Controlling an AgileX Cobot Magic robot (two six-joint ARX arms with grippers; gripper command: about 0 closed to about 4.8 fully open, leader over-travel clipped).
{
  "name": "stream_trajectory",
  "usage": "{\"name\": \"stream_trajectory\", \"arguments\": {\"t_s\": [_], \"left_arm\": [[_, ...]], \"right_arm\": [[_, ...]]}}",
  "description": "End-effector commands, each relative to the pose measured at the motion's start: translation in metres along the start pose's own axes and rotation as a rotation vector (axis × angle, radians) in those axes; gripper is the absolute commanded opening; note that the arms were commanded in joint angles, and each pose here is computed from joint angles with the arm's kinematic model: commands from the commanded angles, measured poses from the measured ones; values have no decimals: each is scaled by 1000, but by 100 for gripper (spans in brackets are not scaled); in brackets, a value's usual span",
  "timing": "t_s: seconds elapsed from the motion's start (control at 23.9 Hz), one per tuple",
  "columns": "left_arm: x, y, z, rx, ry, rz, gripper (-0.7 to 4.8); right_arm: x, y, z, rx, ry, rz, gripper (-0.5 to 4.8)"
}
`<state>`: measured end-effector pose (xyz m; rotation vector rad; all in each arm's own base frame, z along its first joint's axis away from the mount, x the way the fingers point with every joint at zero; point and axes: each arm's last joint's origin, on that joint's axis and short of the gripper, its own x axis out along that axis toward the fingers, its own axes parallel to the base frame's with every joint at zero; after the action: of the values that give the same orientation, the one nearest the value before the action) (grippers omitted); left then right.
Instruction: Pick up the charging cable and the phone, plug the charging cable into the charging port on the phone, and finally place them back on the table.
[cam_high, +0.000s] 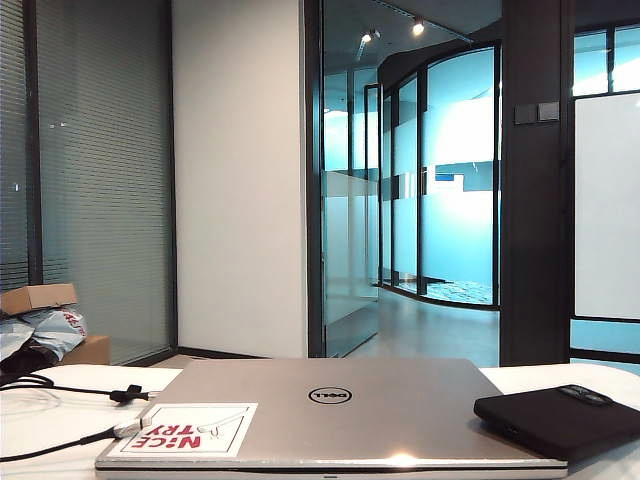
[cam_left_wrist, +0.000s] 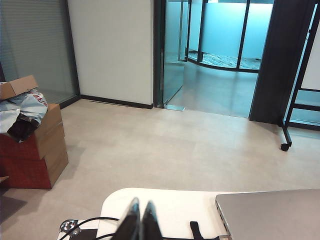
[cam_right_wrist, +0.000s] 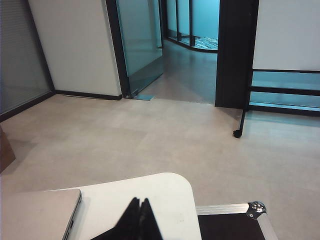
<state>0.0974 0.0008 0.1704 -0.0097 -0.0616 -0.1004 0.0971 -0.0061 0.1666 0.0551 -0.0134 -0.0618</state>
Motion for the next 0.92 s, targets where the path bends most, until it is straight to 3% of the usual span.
{"name": "stream_trajectory", "arguments": {"t_s": [0.04,0.46,0.59,0.92], "left_arm": [[0,0,1,3,-10,1,-5],[0,0,1,1,-11,1,-5],[0,0,7,-99,-69,-3,-6],[-9,-2,53,-88,-209,-13,-6]], "right_arm": [[0,1,1,0,-15,14,-1],[0,5,2,-11,-25,-6,-1],[-3,7,14,5,-55,39,-1],[-10,10,72,11,-132,43,-2]]}}
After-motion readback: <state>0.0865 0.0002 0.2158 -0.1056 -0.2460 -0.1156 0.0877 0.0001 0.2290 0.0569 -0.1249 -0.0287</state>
